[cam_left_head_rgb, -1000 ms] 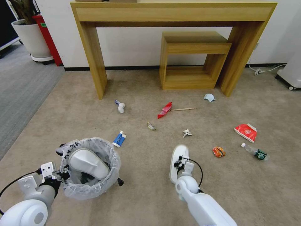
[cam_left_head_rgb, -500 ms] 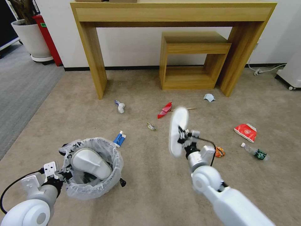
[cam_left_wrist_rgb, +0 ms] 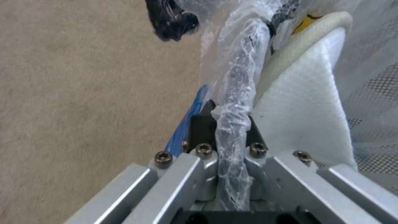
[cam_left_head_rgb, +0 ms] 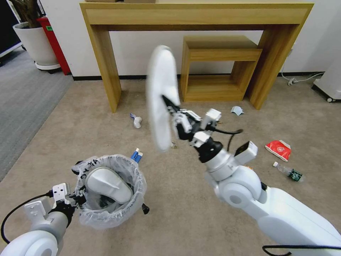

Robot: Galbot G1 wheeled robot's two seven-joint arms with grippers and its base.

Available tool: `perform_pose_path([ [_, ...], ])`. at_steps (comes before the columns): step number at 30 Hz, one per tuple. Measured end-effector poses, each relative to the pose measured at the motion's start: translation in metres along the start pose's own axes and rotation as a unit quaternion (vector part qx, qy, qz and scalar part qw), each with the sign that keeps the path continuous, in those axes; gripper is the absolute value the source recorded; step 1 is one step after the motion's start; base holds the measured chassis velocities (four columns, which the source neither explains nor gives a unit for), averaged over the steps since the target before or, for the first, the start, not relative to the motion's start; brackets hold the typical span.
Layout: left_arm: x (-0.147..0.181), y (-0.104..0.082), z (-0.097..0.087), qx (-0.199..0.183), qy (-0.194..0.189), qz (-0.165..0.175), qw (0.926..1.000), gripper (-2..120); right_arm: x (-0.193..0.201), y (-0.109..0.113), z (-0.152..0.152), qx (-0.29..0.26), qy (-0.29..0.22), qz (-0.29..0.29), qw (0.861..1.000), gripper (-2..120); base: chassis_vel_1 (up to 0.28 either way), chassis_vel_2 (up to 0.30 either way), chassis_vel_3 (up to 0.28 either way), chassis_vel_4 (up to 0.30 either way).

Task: Pick up the trash bin and place the garbage on the floor into it.

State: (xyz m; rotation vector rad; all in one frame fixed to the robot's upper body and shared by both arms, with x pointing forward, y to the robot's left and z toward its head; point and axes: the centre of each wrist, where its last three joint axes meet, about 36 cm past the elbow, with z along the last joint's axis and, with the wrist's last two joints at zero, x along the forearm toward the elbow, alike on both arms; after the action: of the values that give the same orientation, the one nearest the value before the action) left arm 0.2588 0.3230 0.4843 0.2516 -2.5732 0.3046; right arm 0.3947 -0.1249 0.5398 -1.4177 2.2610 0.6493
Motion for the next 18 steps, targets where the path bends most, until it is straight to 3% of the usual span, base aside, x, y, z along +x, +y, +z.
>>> perform_pose_path([
  [5,0.009,-0.004,0.001,0.009,-0.004,-0.001,1.0,1,-0.009,-0.002,0.029,-0.008,0.021,-0.045,0.999,0,0.0,0.0,0.0,0.0],
  [9,0.012,-0.005,0.002,0.013,-0.005,-0.003,0.9999,1,-0.012,-0.014,0.075,-0.001,0.058,-0.06,0.997,0,0.0,0.0,0.0,0.0],
  [18,0.014,-0.005,-0.001,0.014,-0.009,-0.003,0.9999,1,-0.013,-0.007,0.127,-0.003,0.088,-0.081,0.993,0,0.0,0.0,0.0,0.0],
])
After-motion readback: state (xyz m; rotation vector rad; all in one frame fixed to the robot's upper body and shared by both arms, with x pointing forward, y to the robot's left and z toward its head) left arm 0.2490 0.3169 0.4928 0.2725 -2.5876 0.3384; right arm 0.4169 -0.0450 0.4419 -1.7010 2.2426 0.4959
